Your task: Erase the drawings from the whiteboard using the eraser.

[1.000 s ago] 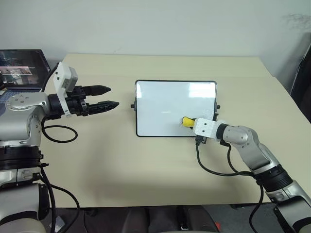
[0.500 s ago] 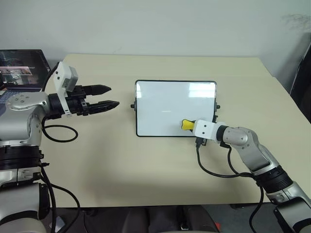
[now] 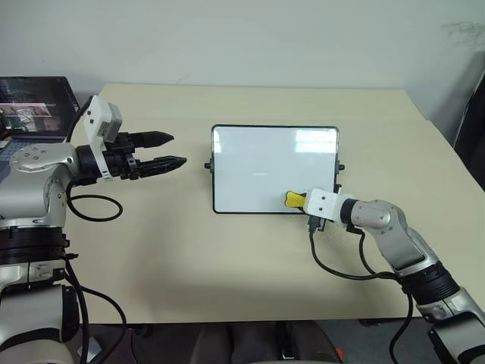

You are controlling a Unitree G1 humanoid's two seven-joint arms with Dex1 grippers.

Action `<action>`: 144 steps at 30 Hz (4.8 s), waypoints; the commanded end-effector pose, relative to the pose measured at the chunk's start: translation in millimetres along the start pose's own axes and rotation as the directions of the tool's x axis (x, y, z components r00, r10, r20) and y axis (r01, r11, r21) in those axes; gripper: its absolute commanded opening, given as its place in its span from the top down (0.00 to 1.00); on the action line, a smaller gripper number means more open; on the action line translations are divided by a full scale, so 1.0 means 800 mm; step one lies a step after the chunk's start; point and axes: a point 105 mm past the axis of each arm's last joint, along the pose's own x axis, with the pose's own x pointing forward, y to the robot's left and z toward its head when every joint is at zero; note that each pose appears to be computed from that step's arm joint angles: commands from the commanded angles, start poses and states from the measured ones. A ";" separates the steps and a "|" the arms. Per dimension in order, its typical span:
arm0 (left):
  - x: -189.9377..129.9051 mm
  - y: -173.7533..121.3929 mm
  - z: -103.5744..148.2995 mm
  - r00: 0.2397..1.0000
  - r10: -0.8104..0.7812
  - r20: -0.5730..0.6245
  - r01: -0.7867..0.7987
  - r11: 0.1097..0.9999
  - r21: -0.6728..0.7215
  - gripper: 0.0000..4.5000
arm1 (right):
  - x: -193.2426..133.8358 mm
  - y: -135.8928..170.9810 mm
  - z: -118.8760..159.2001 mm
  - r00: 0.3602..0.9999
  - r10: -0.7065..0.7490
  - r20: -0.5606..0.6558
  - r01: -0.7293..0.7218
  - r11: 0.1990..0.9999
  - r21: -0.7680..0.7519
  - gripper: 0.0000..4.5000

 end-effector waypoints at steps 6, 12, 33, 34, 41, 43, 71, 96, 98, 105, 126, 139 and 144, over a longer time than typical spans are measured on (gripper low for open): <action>-0.005 -0.001 0.014 1.000 -0.001 0.018 0.001 0.999 0.039 0.19 | -0.077 -0.089 0.056 0.892 -0.403 0.204 0.329 0.890 0.317 0.78; -0.003 0.000 0.012 1.000 -0.007 0.015 0.007 0.999 0.031 0.19 | -0.131 -0.108 0.042 0.734 -0.658 0.166 0.458 0.661 0.595 0.78; 0.010 0.004 0.009 0.999 -0.036 0.016 0.036 0.999 0.019 0.19 | -0.169 -0.022 -0.072 0.751 -0.526 -0.400 0.626 0.372 0.686 0.78; 0.012 0.003 0.008 0.999 -0.041 0.017 0.041 0.999 0.017 0.19 | -0.172 -0.021 -0.080 0.751 -0.501 -0.429 0.637 0.383 0.669 0.78; 0.016 0.001 0.007 0.998 -0.052 0.019 0.052 0.999 0.015 0.19 | -0.199 -0.024 -0.123 0.714 -0.395 -0.577 0.699 0.356 0.620 0.78; 0.016 0.001 0.006 0.999 -0.051 0.018 0.050 0.999 0.014 0.19 | -0.203 -0.025 -0.129 0.718 -0.383 -0.581 0.695 0.359 0.623 0.78; 0.013 0.000 0.005 0.999 -0.048 0.009 0.048 0.999 0.018 0.19 | -0.223 -0.018 -0.179 0.706 -0.266 -0.657 0.695 0.440 0.568 0.33; 0.003 0.051 0.013 0.966 0.254 0.058 -0.258 0.962 0.087 0.19 | -0.203 -0.125 -0.078 0.635 -0.671 -0.383 0.747 0.406 0.526 0.00; 0.001 0.060 0.015 0.945 0.314 0.089 -0.321 0.944 0.078 0.19 | -0.197 -0.127 -0.082 0.607 -0.704 -0.369 0.754 0.362 0.548 0.00; -0.011 0.087 0.004 0.756 0.615 0.224 -0.605 0.787 -0.119 0.19 | -0.162 -0.108 -0.077 0.585 -0.772 -0.249 0.719 0.352 0.599 0.00; 0.026 0.044 -0.075 0.536 0.830 0.154 -0.794 0.558 -0.240 0.19 | -0.101 -0.045 -0.063 0.554 -0.828 -0.086 0.605 0.330 0.725 0.00; 0.059 -0.001 -0.090 0.546 0.831 0.107 -0.774 0.549 -0.317 0.19 | -0.088 -0.021 -0.074 0.562 -0.822 -0.089 0.579 0.315 0.752 0.00; 0.059 -0.012 -0.101 0.535 0.842 0.070 -0.787 0.527 -0.321 0.19 | -0.085 -0.017 -0.075 0.567 -0.818 -0.093 0.577 0.314 0.754 0.00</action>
